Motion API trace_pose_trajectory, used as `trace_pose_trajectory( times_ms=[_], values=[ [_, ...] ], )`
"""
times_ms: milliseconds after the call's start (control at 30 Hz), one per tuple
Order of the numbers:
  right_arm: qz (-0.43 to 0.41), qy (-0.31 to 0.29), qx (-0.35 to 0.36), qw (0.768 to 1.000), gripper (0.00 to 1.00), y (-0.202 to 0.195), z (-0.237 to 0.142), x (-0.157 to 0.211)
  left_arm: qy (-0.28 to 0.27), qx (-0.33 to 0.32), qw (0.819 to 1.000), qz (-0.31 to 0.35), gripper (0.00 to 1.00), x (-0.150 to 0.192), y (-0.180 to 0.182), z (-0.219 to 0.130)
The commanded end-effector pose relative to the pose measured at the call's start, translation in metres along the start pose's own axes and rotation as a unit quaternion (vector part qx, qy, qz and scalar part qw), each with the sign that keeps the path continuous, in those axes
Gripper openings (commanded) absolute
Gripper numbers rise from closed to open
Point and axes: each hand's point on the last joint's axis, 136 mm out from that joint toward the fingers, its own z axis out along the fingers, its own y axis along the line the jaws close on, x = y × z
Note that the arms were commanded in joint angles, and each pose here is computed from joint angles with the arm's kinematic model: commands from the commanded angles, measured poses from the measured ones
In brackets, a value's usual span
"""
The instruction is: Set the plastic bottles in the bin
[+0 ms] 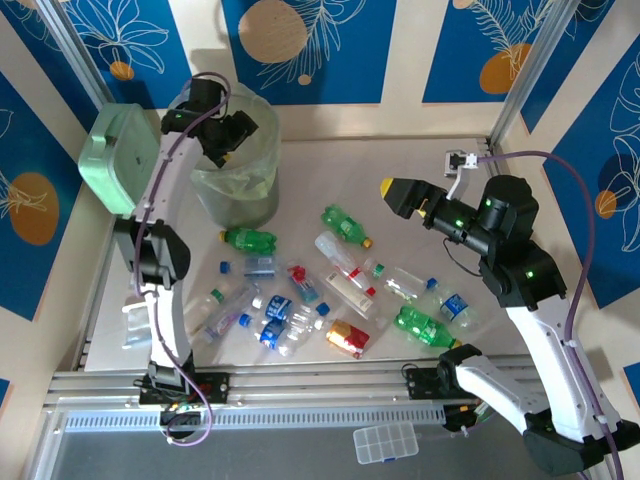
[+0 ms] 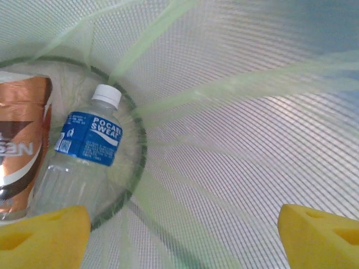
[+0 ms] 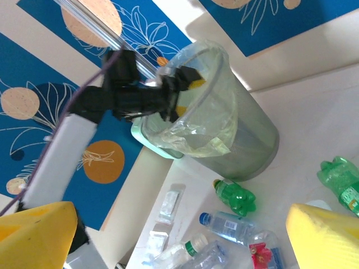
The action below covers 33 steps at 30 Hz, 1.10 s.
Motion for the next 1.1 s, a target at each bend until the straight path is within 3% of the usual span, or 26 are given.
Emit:
trace_pose_trajectory(
  times_ms=[0, 133, 333, 433, 500, 667, 767, 833, 1067],
  values=[
    [-0.002, 0.007, 0.019, 1.000, 0.96, -0.002, -0.005, 0.000, -0.044, 0.029, 0.998, 0.018, 0.86, -0.006, -0.014, -0.060],
    [0.000, 0.025, 0.043, 0.999, 0.94, -0.011, -0.004, 0.006, -0.072, 0.056, 0.995, 0.032, 0.88, -0.003, -0.021, -0.100],
    [-0.058, 0.064, 0.114, 0.990, 0.90, -0.031, 0.000, 0.025, -0.122, 0.084, 0.980, 0.133, 0.89, 0.036, -0.047, -0.153],
    [-0.097, 0.101, 0.129, 0.982, 0.89, -0.032, 0.008, 0.041, -0.102, 0.142, 0.960, 0.219, 0.88, 0.084, -0.073, -0.165],
    [-0.115, 0.129, 0.146, 0.974, 0.89, -0.035, 0.015, 0.052, -0.061, 0.206, 0.936, 0.279, 0.91, 0.126, -0.086, -0.170],
    [-0.133, 0.142, 0.150, 0.969, 0.90, -0.035, 0.022, 0.060, 0.005, 0.299, 0.909, 0.292, 0.92, 0.183, -0.063, -0.169],
    [-0.153, 0.160, 0.085, 0.971, 0.89, -0.017, 0.026, 0.072, -0.010, 0.259, 0.923, 0.284, 0.92, 0.187, -0.027, -0.157],
    [-0.165, 0.176, 0.104, 0.965, 0.87, -0.026, 0.030, 0.080, -0.023, 0.218, 0.936, 0.275, 0.92, 0.185, -0.002, -0.150],
    [-0.212, 0.338, 0.196, 0.896, 0.78, -0.073, 0.048, 0.157, -0.036, 0.171, 0.944, 0.280, 0.92, 0.191, 0.041, -0.143]
  ],
)
